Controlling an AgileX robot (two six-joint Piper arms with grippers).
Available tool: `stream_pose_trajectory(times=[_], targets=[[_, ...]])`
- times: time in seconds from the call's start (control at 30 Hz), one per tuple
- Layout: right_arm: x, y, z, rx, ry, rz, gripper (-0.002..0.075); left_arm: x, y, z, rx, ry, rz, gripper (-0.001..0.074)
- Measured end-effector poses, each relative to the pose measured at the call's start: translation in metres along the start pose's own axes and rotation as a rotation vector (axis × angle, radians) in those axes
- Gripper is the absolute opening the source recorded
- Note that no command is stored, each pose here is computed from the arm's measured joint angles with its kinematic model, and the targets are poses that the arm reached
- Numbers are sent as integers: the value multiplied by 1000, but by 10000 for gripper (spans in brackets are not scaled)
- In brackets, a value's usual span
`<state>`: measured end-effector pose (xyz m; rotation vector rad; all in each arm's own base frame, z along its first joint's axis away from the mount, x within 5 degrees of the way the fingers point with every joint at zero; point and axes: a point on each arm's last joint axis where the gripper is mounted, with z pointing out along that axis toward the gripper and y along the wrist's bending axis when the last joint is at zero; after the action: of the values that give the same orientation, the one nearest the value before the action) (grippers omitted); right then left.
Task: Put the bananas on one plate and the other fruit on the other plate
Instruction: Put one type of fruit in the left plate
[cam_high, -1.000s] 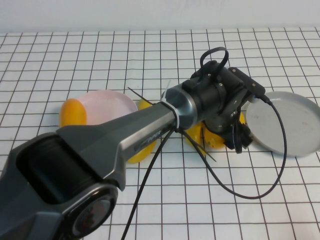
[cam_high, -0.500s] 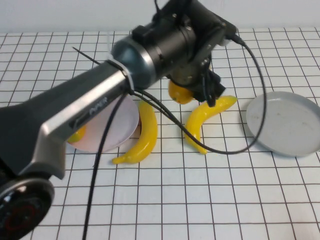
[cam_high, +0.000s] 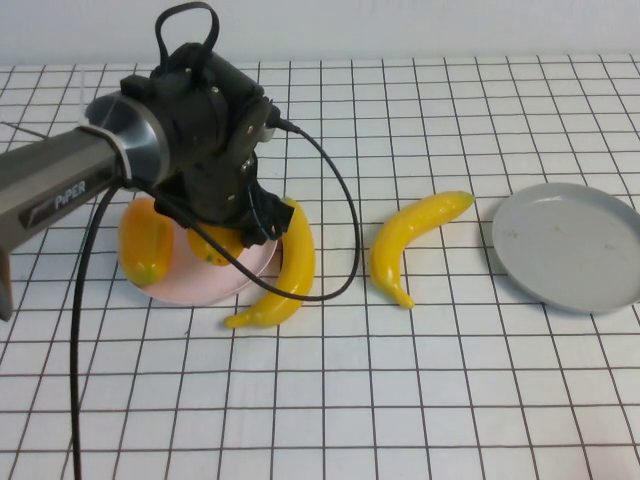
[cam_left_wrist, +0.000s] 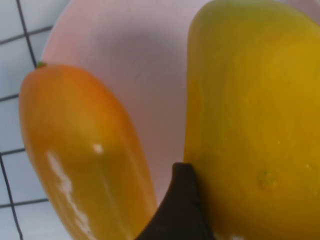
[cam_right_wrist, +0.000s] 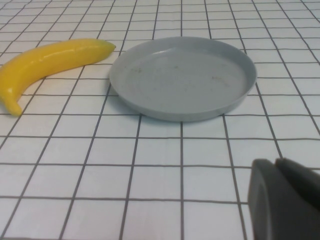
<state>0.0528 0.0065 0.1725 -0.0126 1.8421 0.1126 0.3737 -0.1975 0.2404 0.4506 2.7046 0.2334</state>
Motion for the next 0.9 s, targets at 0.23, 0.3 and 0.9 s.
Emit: stream_pose_trajectory(times=[0.23,0.3,0.9], targets=[[0,0,0,0,0,0,-16,1,11,8,0,1,-50,531],[0,0,0,0,0,0,-16,0,12,8,-2,-6,-50,531],[0,0,0,0,0,0,-16,-9,27,-16,-43,-151,-132,531]])
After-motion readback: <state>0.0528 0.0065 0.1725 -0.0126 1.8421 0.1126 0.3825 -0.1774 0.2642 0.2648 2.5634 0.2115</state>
